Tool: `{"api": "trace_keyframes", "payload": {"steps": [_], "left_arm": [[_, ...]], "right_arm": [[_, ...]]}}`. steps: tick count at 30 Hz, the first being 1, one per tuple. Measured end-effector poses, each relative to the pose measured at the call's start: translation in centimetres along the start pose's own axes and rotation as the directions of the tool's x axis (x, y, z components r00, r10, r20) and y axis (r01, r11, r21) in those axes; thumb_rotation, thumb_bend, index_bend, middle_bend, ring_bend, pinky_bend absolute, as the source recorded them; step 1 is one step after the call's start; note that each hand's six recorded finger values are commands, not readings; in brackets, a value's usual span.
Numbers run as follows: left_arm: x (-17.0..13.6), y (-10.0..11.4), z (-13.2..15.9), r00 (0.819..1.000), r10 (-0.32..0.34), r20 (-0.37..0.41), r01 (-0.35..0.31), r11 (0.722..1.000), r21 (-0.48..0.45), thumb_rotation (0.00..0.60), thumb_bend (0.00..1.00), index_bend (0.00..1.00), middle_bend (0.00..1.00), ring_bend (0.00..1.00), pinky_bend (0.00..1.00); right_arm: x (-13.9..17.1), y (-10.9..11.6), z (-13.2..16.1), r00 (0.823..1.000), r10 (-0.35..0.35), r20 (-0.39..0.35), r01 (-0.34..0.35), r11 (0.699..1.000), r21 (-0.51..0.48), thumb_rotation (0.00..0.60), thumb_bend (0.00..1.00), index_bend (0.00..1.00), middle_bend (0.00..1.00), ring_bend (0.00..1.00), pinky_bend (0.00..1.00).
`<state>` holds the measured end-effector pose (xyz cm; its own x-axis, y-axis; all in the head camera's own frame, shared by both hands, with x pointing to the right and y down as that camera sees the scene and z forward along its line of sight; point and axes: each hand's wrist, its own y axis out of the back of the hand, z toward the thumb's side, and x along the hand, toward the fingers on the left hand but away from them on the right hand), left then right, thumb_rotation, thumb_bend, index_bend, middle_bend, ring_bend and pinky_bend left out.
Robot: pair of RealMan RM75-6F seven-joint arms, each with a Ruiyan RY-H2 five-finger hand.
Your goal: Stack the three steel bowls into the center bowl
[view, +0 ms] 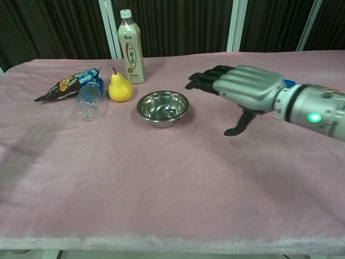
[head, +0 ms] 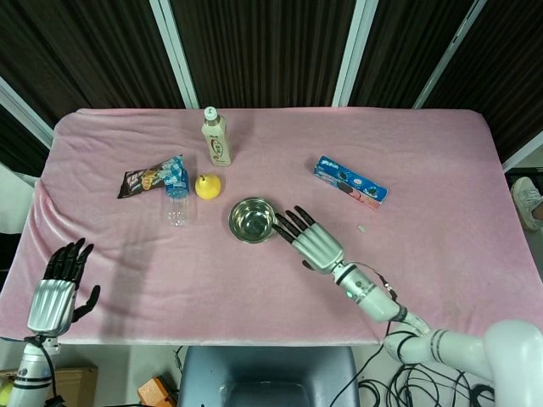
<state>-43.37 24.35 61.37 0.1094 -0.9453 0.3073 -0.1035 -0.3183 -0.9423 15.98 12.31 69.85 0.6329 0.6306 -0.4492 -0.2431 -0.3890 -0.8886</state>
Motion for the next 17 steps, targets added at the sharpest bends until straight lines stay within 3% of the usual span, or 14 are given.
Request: {"api": "trace_keyframes", "payload": {"steps": [2, 5, 8, 12, 14, 17], "left_arm": [[-1.0, 0.9, -0.5, 1.000, 0.007, -0.015, -0.007, 1.000, 0.007, 0.600, 0.40, 0.00, 0.00, 0.00, 0.10], [-2.4, 2.0, -1.1, 0.999, -0.014, -0.036, 0.015, 1.000, 0.013, 0.600, 0.40, 0.00, 0.00, 0.00, 0.10], [-3.5, 2.8, -1.5, 0.998, -0.042, -0.055, 0.044, 0.998, 0.034, 0.600, 0.40, 0.00, 0.00, 0.00, 0.10], [-4.0, 2.9, -1.7, 0.993, -0.083, -0.080, 0.087, 0.995, 0.051, 0.600, 0.40, 0.00, 0.01, 0.00, 0.10], [-4.1, 2.8, -1.7, 0.992, -0.099, -0.085, 0.104, 0.993, 0.057, 0.600, 0.40, 0.00, 0.01, 0.00, 0.10], [-4.1, 2.9, -1.5, 0.992, -0.101, -0.077, 0.106, 0.992, 0.066, 0.600, 0.40, 0.00, 0.01, 0.00, 0.10]], "right_arm": [[2.8, 0.5, -1.2, 0.999, -0.018, 0.042, 0.018, 1.000, -0.002, 0.600, 0.27, 0.00, 0.00, 0.00, 0.00], [8.9, 1.2, -3.5, 0.985, -0.044, 0.165, 0.046, 0.999, -0.013, 0.600, 0.27, 0.00, 0.00, 0.00, 0.00], [16.1, 1.4, -5.7, 0.944, -0.057, 0.326, 0.069, 0.997, -0.024, 0.600, 0.27, 0.00, 0.00, 0.00, 0.00], [25.7, 0.9, -7.6, 0.851, -0.034, 0.525, 0.074, 0.996, -0.055, 0.600, 0.27, 0.00, 0.00, 0.00, 0.00], [27.9, 1.0, -8.0, 0.827, -0.022, 0.561, 0.079, 0.994, -0.079, 0.600, 0.27, 0.00, 0.00, 0.00, 0.00], [29.3, 1.2, -8.7, 0.815, -0.021, 0.579, 0.092, 0.991, -0.094, 0.600, 0.27, 0.00, 0.00, 0.00, 0.00]]}}
